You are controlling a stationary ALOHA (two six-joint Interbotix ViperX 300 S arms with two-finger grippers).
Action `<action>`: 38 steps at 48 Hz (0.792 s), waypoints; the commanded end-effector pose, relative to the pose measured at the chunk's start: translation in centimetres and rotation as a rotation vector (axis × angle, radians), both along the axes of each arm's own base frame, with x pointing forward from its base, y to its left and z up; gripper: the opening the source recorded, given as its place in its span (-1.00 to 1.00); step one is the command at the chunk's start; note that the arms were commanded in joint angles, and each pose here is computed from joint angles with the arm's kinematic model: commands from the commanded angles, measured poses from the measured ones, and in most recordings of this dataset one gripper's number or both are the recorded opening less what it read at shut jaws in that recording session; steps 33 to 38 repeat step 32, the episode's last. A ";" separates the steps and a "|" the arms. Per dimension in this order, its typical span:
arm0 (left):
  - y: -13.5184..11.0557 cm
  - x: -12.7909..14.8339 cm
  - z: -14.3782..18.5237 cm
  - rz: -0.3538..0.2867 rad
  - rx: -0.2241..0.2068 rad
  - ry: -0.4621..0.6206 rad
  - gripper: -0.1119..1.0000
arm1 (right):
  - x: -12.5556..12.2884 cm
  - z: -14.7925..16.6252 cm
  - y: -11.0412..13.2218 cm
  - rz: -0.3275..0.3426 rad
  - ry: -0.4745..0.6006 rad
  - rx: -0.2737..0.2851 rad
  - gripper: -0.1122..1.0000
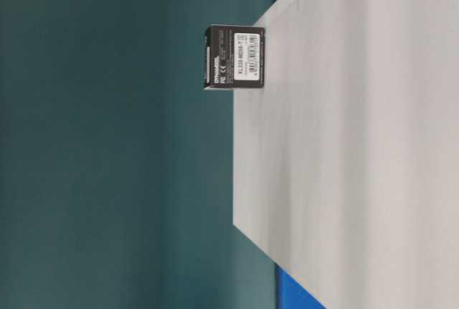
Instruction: Place the box from the white plastic tray onto the white base.
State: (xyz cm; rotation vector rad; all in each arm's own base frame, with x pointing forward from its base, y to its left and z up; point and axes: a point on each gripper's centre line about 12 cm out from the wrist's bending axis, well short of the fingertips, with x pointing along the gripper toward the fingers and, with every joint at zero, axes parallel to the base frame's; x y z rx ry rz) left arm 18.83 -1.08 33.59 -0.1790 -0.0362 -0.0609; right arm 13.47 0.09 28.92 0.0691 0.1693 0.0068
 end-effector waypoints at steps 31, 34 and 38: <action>0.0 0.0 0.0 0.000 0.001 -0.003 -0.92 | -0.3 1.0 0.0 -0.004 -0.063 0.002 0.97; 0.0 0.0 0.0 0.000 0.003 -0.003 -0.92 | -0.3 1.0 0.0 -0.004 -0.063 0.002 0.97; 0.0 0.0 0.0 0.000 0.003 -0.003 -0.92 | -0.3 1.0 0.0 -0.004 -0.063 0.002 0.97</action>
